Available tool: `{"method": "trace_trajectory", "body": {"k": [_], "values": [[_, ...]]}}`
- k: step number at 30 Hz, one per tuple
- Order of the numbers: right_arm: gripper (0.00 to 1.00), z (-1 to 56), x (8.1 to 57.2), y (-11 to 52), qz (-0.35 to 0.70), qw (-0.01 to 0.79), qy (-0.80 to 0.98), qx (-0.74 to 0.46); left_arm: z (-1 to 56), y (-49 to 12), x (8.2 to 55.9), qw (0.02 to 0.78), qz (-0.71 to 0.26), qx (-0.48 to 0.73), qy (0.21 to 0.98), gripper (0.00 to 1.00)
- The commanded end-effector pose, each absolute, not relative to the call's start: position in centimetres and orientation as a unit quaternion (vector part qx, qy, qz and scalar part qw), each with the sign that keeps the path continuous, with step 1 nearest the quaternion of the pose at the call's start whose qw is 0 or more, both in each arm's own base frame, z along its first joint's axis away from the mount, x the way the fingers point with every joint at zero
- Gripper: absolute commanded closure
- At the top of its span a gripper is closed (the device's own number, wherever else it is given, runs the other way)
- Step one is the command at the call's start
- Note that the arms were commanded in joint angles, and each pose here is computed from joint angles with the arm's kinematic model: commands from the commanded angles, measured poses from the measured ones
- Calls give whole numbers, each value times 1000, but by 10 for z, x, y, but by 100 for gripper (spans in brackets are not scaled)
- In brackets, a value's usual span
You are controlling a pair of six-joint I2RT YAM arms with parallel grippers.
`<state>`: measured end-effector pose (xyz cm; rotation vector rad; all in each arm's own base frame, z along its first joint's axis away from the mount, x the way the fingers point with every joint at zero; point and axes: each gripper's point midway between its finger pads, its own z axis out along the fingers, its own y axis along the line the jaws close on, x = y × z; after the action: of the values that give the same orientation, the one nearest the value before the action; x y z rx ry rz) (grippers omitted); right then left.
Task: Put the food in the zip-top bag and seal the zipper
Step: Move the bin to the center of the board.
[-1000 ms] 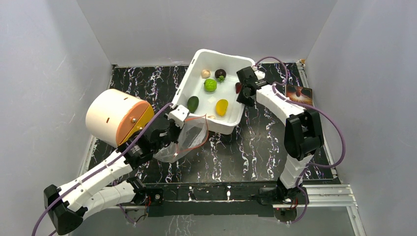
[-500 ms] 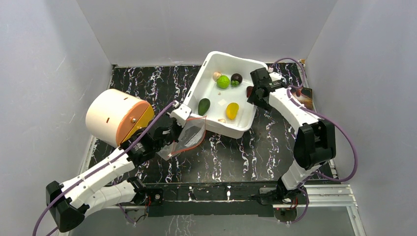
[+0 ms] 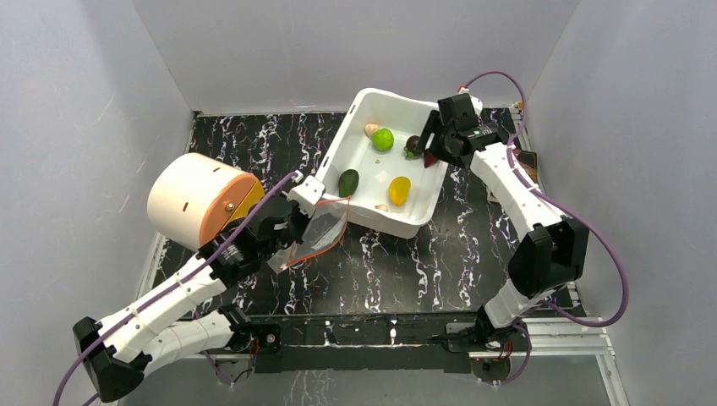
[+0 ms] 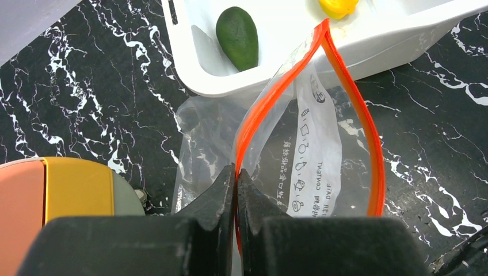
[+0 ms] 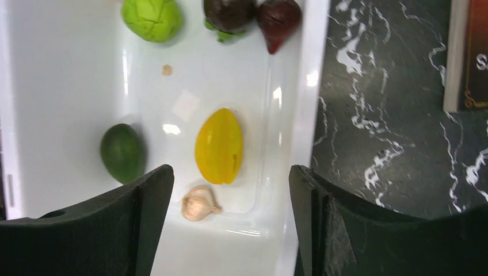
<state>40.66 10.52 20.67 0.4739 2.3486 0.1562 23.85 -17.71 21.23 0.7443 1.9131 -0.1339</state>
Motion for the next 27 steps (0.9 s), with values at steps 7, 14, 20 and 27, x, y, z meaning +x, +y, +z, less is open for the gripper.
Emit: {"method": "trace_trajectory", "body": {"k": [7, 14, 20, 27], "values": [[23, 270, 448, 201, 200, 440, 872, 72, 222, -166, 235, 528, -46, 306, 791, 100], [10, 211, 453, 266, 190, 380, 905, 28, 230, -160, 235, 533, -35, 303, 789, 100], [2, 159, 448, 304, 177, 338, 924, 4, 235, -155, 233, 535, -29, 302, 789, 100], [2, 123, 462, 313, 153, 339, 928, -7, 239, -157, 237, 525, -19, 304, 795, 100]]}}
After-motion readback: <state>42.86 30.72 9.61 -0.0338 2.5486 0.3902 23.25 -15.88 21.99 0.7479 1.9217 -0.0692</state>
